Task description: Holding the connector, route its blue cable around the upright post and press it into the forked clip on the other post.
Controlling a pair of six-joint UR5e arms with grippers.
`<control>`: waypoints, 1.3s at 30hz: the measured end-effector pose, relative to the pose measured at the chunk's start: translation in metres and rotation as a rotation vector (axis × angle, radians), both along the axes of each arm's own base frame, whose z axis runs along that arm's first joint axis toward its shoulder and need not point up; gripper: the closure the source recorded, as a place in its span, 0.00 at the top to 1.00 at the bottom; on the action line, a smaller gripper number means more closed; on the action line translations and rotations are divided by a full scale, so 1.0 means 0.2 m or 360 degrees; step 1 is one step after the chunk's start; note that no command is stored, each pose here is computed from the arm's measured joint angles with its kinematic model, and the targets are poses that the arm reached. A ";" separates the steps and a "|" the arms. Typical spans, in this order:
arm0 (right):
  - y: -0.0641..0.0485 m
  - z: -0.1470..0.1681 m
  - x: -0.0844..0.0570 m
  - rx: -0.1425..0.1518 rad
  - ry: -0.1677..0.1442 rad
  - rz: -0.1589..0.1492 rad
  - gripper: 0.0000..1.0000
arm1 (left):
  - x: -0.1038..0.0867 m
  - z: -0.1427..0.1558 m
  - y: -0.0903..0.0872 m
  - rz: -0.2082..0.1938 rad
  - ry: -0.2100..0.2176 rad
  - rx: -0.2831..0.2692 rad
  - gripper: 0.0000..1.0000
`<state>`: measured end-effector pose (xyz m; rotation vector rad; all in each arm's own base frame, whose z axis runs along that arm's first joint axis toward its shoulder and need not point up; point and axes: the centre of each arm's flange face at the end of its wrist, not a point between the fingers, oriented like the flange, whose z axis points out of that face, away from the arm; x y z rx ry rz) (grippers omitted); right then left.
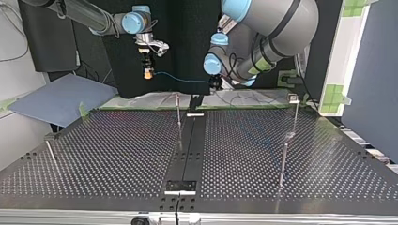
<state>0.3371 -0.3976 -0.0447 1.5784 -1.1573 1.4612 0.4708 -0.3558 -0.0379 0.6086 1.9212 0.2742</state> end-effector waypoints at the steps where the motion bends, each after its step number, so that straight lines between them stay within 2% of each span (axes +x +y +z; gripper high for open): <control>1: 0.00 0.00 0.00 0.0000 0.0000 0.0000 0.02 | 0.00 0.00 -0.01 -0.0007 0.0005 -0.0015 0.99; 7: 0.00 0.00 0.00 0.0002 0.0004 -0.0001 0.02 | -0.01 0.00 -0.05 -0.0062 0.0012 -0.0143 0.99; 22: -0.04 0.00 -0.03 0.0007 0.0022 -0.0023 0.02 | 0.05 0.02 -0.13 -0.0166 -0.0066 -0.0478 0.99; 33: -0.06 -0.01 -0.05 0.0028 0.0088 -0.0018 0.02 | 0.06 0.03 -0.18 -0.0249 -0.0047 -0.0680 0.99; 36: -0.05 -0.01 -0.05 0.0040 0.0112 -0.0017 0.02 | 0.06 0.03 -0.18 -0.0242 -0.0047 -0.0721 0.99; 39: -0.05 -0.02 -0.06 0.0050 0.0143 -0.0015 0.02 | 0.07 0.03 -0.18 -0.0207 -0.0055 -0.0756 0.99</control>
